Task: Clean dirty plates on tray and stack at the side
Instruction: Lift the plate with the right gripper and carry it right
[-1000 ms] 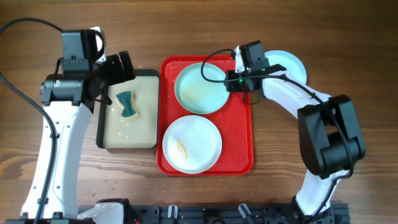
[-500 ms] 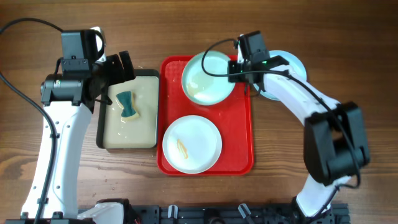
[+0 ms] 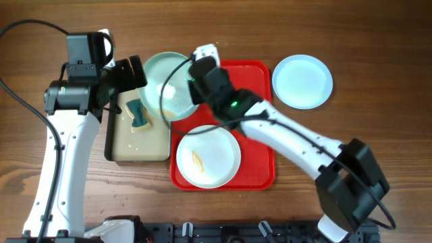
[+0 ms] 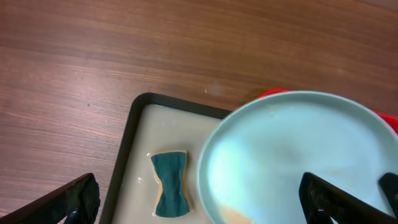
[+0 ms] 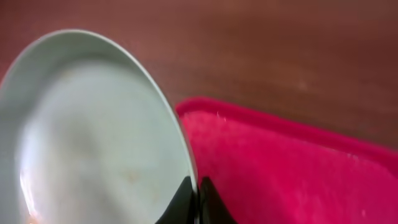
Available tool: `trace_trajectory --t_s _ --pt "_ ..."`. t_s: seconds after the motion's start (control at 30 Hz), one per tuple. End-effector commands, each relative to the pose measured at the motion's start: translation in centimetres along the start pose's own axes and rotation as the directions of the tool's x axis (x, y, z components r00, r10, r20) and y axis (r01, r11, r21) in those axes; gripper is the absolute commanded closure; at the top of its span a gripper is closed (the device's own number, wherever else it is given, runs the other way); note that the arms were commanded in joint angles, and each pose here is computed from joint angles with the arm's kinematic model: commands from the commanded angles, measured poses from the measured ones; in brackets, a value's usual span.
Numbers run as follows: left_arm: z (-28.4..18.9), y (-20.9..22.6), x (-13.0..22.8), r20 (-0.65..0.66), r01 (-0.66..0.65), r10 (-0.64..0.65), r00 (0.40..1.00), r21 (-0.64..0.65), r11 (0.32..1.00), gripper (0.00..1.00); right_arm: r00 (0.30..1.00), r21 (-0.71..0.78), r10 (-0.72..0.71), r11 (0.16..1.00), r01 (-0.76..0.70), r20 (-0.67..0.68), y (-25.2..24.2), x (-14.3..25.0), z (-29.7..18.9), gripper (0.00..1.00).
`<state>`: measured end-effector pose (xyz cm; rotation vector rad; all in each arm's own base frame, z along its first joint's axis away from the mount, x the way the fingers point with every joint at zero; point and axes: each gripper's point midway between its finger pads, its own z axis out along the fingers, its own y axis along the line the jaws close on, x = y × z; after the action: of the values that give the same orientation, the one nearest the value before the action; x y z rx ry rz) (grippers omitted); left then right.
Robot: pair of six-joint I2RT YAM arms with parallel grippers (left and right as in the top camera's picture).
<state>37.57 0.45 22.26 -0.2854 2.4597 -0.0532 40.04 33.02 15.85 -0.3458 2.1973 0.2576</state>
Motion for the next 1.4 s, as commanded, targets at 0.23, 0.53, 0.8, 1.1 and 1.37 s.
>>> trace_trajectory --t_s 0.23,0.53,0.8,1.1,1.37 --pt "-0.3 -0.1 -0.3 0.009 0.012 -0.012 1.0 0.009 1.0 0.0 0.811 0.268 -0.431 0.899 0.347 0.397 2.7 -11.0 -5.0 0.96" --pt "-0.3 -0.1 -0.3 0.009 0.012 -0.012 1.0 0.009 1.0 0.0 0.623 0.274 -0.594 0.798 0.537 0.509 8.2 -12.6 -7.7 0.96" --pt "-0.3 -0.1 -0.3 0.01 0.012 -0.012 1.0 0.009 1.0 0.0 0.494 0.382 -0.684 0.719 0.58 0.537 8.5 -14.7 -9.4 0.96" --pt "-0.3 -0.1 -0.3 0.009 0.012 -0.012 1.0 0.009 1.0 0.0 0.71 0.178 -0.426 0.899 0.399 0.56 6.8 -13.5 -7.3 0.96" --pt "-0.3 -0.1 -0.3 0.01 0.012 -0.012 1.0 0.009 1.0 0.0 0.983 -0.194 0.178 0.967 -0.164 0.054 1.6 -2.4 2.7 0.96"
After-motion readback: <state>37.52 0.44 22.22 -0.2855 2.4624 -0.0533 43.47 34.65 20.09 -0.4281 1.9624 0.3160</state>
